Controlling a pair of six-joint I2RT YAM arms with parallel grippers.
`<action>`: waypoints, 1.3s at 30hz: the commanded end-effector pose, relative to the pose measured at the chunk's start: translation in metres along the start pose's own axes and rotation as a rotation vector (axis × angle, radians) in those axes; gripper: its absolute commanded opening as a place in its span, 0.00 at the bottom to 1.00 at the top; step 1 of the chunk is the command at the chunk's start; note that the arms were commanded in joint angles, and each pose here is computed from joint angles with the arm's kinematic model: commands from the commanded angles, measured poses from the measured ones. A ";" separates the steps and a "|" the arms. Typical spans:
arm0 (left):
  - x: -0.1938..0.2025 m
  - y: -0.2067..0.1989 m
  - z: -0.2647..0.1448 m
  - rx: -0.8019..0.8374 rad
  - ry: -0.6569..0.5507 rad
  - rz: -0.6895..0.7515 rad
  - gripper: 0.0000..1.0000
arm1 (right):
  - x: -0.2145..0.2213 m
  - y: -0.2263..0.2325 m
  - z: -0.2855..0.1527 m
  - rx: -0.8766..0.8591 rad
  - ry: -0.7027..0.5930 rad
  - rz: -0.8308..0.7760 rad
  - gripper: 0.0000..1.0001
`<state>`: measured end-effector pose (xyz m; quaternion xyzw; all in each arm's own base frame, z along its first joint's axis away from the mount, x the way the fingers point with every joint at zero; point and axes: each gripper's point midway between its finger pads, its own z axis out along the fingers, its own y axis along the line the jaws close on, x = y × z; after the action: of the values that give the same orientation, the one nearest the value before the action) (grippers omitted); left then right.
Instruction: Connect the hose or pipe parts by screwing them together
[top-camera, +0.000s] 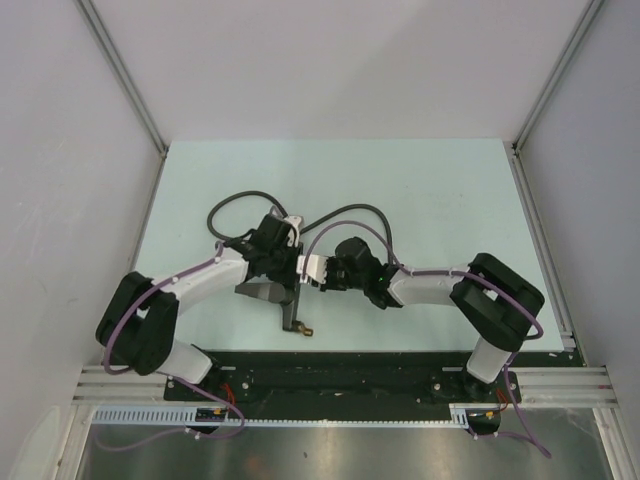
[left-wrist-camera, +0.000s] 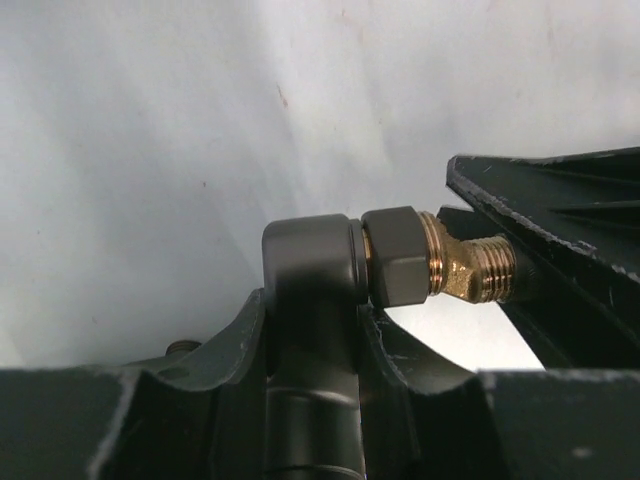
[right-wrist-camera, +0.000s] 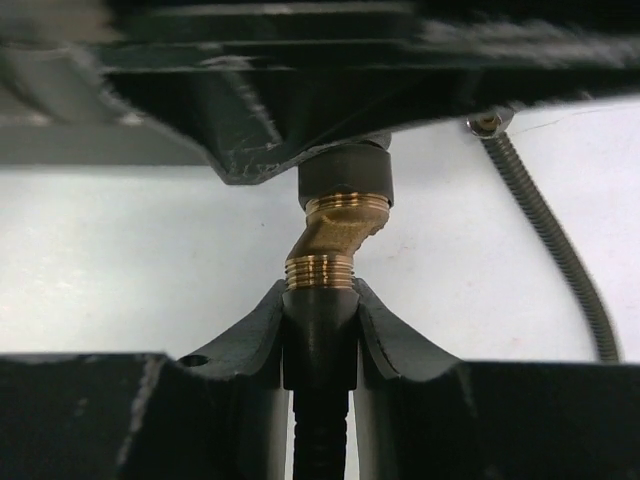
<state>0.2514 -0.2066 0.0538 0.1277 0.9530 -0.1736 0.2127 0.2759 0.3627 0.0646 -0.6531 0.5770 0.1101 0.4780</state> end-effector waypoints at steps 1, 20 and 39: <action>-0.040 -0.091 -0.028 0.376 -0.234 0.016 0.00 | -0.102 -0.029 -0.002 -0.062 -0.387 0.222 0.00; -0.073 -0.046 -0.068 0.128 -0.483 0.038 0.00 | -0.075 -0.085 -0.029 -0.244 -0.557 1.042 0.36; -0.098 0.048 -0.142 -0.437 -0.214 0.144 0.00 | -0.009 -0.120 -0.133 0.409 -0.199 1.135 1.00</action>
<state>0.3079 -0.1510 0.2068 0.1305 0.9197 -0.0065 0.3704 0.3190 0.2833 0.2243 -0.1919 0.7433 0.3547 0.5338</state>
